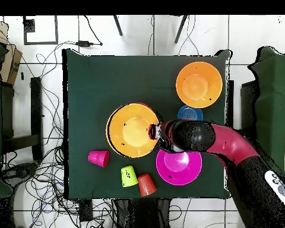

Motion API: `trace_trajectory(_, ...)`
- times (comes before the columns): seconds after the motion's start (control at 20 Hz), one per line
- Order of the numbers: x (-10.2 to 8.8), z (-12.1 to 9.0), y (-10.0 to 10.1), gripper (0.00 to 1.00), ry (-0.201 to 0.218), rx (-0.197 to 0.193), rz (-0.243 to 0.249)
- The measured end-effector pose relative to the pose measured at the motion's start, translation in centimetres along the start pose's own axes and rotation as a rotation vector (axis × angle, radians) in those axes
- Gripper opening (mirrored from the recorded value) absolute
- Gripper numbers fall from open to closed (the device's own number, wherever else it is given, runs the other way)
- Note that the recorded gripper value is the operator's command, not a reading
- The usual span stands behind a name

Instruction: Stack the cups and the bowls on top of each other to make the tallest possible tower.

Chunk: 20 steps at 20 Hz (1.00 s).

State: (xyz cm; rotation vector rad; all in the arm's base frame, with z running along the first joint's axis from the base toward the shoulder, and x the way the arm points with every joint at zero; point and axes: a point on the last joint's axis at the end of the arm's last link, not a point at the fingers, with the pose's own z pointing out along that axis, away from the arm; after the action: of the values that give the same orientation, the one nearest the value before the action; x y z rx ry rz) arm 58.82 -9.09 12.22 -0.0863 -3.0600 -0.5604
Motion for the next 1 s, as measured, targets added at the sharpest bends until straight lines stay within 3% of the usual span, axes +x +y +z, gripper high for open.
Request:
trace_trajectory(0.4, -2.1, -1.9, -1.4, 0.00, -0.107, -0.056, 0.071)
trace_trajectory(0.75, -3.8, -2.4, -1.3, 0.00, -0.214, -0.052, 0.075)
trace_trajectory(1.0, -4.5, -1.9, -1.2, 0.00, -0.262, -0.059, 0.080)
